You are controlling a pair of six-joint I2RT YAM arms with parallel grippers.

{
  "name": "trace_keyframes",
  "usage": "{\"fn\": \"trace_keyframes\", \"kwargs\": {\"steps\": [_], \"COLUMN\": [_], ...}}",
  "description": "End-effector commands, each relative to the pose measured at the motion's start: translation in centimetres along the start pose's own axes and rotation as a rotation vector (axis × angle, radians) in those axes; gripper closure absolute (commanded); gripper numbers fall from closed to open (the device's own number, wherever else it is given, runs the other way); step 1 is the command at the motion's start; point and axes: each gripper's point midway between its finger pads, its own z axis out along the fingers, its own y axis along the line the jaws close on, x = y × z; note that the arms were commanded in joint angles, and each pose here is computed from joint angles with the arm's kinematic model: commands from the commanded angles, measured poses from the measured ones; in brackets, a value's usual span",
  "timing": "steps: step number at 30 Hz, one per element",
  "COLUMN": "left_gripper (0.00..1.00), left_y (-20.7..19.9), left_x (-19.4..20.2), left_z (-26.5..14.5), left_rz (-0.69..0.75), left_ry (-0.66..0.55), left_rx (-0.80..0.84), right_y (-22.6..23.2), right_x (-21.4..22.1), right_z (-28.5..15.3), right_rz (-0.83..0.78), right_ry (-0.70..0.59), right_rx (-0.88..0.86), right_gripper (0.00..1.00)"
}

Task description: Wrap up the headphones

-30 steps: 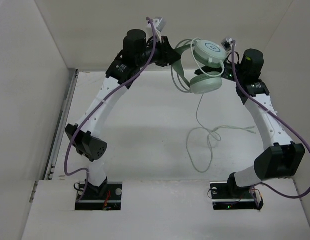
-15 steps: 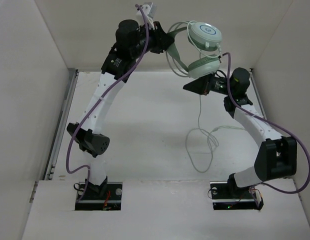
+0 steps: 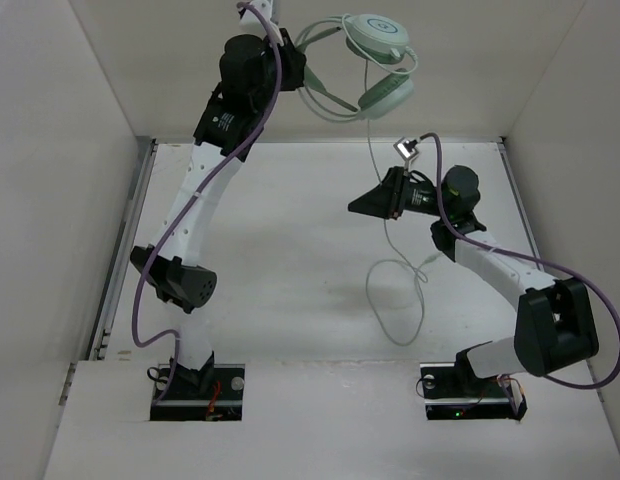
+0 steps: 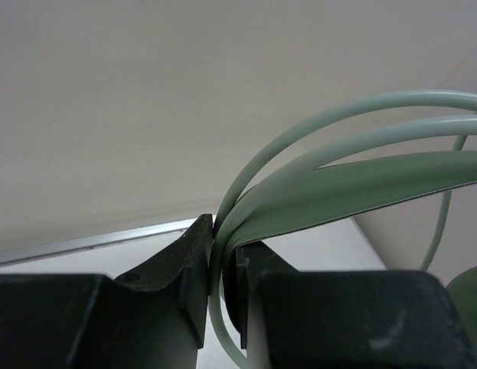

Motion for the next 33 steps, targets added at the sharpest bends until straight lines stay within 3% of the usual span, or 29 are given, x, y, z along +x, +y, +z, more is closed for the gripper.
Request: {"fn": "trace_keyframes", "kwargs": {"steps": [1, 10, 22, 26, 28, 33], "left_gripper": [0.99, 0.98, 0.98, 0.98, 0.98, 0.98], "left_y": [1.4, 6.2, 11.3, 11.9, 12.1, 11.9], "left_x": [-7.3, -7.9, -6.9, -5.9, -4.8, -1.2], "left_z": [-1.9, -1.2, -0.5, 0.0, 0.3, 0.8], "left_rz": [-0.032, 0.057, 0.164, 0.216, 0.253, 0.345], "left_ry": [-0.228, -0.288, -0.299, -0.281, -0.258, -0.176], "left_rx": [-0.102, -0.310, -0.508, -0.542, -0.553, -0.562], "right_y": [2.4, 3.1, 4.1, 5.9, 6.8, 8.7], "right_x": [-1.0, 1.4, 4.7, 5.1, 4.3, 1.1], "right_z": [-0.5, -0.5, -0.1, 0.3, 0.4, 0.1], "right_rz": [-0.087, -0.068, -0.095, -0.145, -0.184, -0.283], "right_ry": [-0.045, 0.045, 0.208, 0.270, 0.281, 0.276], "right_rx": [-0.040, -0.062, -0.074, -0.116, -0.126, -0.102], "right_gripper": [0.48, 0.47, 0.54, 0.68, 0.82, 0.92]}}
